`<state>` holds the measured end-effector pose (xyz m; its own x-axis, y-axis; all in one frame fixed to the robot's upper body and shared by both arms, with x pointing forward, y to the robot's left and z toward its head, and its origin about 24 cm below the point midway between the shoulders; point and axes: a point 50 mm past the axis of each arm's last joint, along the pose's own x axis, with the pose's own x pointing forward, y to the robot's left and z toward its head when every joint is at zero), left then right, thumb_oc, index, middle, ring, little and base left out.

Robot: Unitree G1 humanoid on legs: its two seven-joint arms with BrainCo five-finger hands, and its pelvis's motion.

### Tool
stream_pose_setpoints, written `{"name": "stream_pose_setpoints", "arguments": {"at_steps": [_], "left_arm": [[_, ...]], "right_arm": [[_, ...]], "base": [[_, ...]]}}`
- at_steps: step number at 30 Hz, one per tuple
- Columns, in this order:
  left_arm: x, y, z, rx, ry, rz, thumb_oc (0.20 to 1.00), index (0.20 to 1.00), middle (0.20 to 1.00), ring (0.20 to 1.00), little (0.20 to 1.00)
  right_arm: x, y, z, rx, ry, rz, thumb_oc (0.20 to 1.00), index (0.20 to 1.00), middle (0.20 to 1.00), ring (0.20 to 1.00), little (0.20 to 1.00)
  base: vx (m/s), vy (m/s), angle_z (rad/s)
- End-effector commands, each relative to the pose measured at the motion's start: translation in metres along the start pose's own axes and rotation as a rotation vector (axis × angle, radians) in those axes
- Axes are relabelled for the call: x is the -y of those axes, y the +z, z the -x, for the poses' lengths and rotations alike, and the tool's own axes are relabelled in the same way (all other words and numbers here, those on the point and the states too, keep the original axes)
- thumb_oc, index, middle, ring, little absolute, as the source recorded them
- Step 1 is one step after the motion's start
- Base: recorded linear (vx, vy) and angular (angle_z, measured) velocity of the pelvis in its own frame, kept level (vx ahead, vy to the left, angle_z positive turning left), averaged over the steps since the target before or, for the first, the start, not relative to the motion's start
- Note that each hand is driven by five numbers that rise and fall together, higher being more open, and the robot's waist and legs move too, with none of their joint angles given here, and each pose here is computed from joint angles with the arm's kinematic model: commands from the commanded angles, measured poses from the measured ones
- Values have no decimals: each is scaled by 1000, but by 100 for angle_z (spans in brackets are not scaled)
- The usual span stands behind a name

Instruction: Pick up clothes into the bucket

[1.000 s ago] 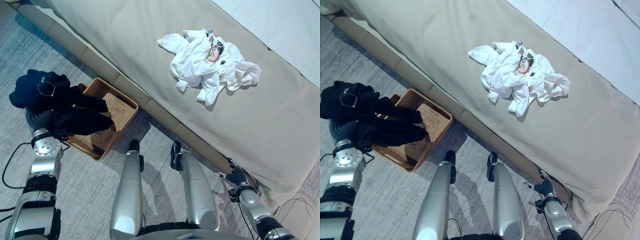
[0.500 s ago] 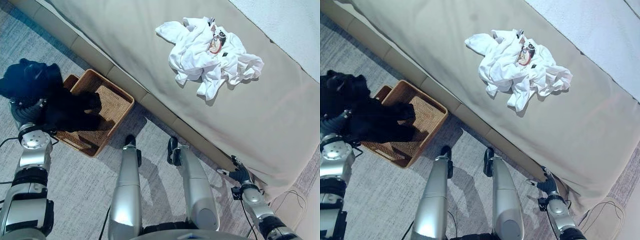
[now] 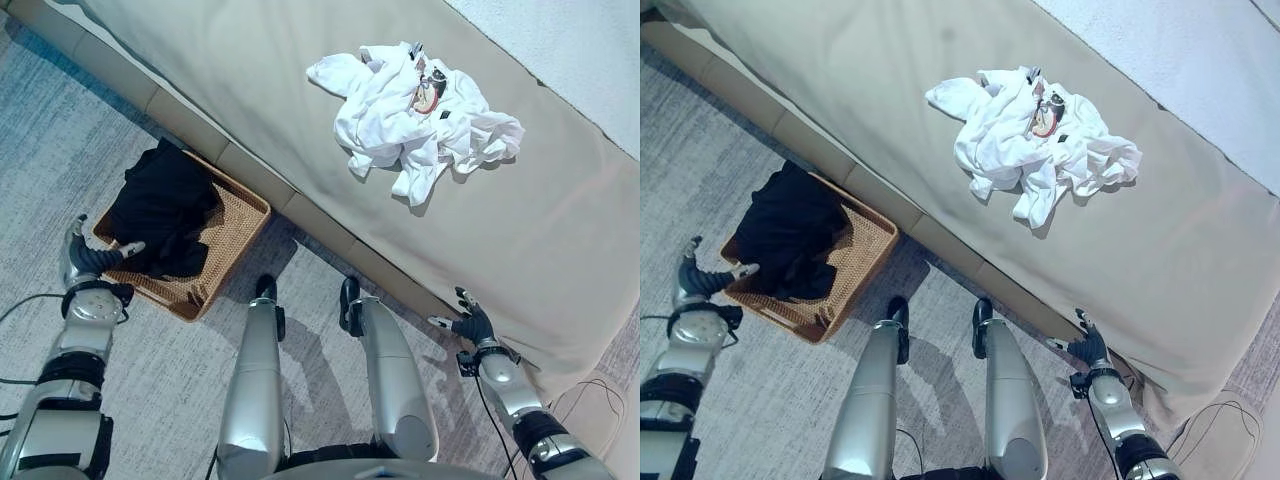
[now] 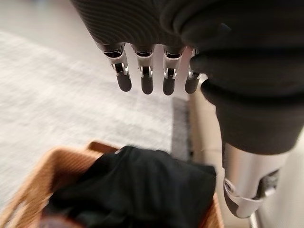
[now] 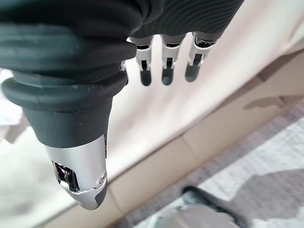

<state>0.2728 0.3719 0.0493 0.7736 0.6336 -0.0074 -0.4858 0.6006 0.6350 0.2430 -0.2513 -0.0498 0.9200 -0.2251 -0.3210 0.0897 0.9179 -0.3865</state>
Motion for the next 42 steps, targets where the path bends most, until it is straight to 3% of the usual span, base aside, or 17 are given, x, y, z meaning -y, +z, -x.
{"name": "stream_pose_setpoints", "arguments": {"at_steps": [1, 5, 6, 9, 11, 12, 19, 24, 32, 37, 40, 42], "left_arm": [[33, -29, 29, -63, -99, 40, 1000, 1000, 1000, 1000, 1000], [66, -28, 54, -44, -190, 138, 1000, 1000, 1000, 1000, 1000], [86, -22, 73, -20, -257, 273, 1000, 1000, 1000, 1000, 1000], [112, -19, 93, -40, -359, 382, 1000, 1000, 1000, 1000, 1000], [119, -17, 101, -31, -406, 389, 1000, 1000, 1000, 1000, 1000], [138, -14, 117, -13, -509, 356, 1000, 1000, 1000, 1000, 1000], [166, -16, 150, 20, -707, 242, 1000, 1000, 1000, 1000, 1000], [184, -20, 183, 97, -898, 79, 1000, 1000, 1000, 1000, 1000], [185, -35, 190, -4, -873, 94, 1000, 1000, 1000, 1000, 1000], [187, -27, 186, -13, -863, 143, 1000, 1000, 1000, 1000, 1000], [188, -22, 185, -3, -855, 172, 1000, 1000, 1000, 1000, 1000], [190, -11, 185, 37, -868, 197, 1000, 1000, 1000, 1000, 1000]], "right_arm": [[46, 14, -2, 86, -126, 30, 1000, 1000, 1000, 1000, 1000], [62, 38, -6, 182, -205, -18, 1000, 1000, 1000, 1000, 1000], [74, 59, -9, 268, -263, -85, 1000, 1000, 1000, 1000, 1000], [84, 88, -12, 386, -314, -121, 1000, 1000, 1000, 1000, 1000], [88, 100, -13, 429, -335, -126, 1000, 1000, 1000, 1000, 1000], [93, 119, -16, 486, -368, -123, 1000, 1000, 1000, 1000, 1000], [101, 172, -27, 604, -451, -57, 1000, 1000, 1000, 1000, 1000], [143, 234, -32, 656, -682, 59, 1000, 1000, 1000, 1000, 1000], [193, 277, -31, 565, -843, 167, 1000, 1000, 1000, 1000, 1000], [224, 280, -25, 401, -904, 389, 1000, 1000, 1000, 1000, 1000], [234, 284, -19, 392, -938, 422, 1000, 1000, 1000, 1000, 1000], [237, 289, -15, 394, -959, 547, 1000, 1000, 1000, 1000, 1000]], "base": [[1, -60, 4], [-1, -78, 8], [1, -53, 19], [0, -104, 31], [0, -128, 18], [4, -135, 21], [-7, -91, 20], [-11, -71, 13], [-30, -61, 7], [12, -61, 21], [-36, -36, 17], [-3, -42, 7]]}}
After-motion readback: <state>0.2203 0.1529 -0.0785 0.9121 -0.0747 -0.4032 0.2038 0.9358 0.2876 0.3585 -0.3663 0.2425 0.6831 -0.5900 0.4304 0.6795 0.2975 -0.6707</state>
